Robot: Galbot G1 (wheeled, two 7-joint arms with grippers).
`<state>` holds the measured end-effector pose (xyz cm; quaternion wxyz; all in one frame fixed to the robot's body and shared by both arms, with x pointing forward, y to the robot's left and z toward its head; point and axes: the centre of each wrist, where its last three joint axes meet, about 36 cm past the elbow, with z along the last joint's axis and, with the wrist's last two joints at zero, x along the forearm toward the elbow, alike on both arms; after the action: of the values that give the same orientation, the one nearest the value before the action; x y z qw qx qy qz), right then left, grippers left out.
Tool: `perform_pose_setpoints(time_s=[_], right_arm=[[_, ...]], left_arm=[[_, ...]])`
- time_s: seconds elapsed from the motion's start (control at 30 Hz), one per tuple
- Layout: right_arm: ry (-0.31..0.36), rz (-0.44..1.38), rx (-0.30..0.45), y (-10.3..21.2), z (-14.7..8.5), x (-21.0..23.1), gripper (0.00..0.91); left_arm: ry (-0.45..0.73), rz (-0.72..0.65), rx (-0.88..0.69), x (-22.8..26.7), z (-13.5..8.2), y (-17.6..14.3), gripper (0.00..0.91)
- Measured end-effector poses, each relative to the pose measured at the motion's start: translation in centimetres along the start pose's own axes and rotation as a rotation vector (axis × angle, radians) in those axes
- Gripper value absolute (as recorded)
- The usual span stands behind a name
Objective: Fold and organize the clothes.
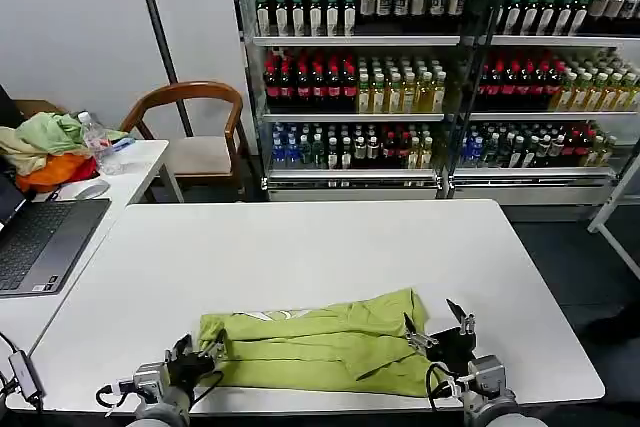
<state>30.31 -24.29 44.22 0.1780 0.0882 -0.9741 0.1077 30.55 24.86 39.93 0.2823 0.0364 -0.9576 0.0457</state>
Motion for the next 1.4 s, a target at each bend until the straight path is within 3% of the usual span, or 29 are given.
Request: perform_pose_setpoints(time_s=[0.53,0.93,1.13,1.4], right_arm=[[-0.007,0.007,0.000,0.1,-0.1,0.1,0.907],[-0.024,0.020,0.004,-0.3,-0.6,-0.1,0.907],[-0.032,0.031,0.008,-0.8,-0.6,-0.1,0.907],[-0.051,0.043,0.006,-1.3,-0.9,0.0,0.907]], left_arm=[[-0.003,0.015,-0.004,-0.7,0.4,-0.5,0.040],[-0.034,0.033,-0.024,-0.4,-1.6,0.4,0.040],[-0.038,-0.012,-0.061,-0.3,-3.2,2.9,0.040],[-0.055,-0.154,-0.108,-0.7,-6.3,8.6,0.040]])
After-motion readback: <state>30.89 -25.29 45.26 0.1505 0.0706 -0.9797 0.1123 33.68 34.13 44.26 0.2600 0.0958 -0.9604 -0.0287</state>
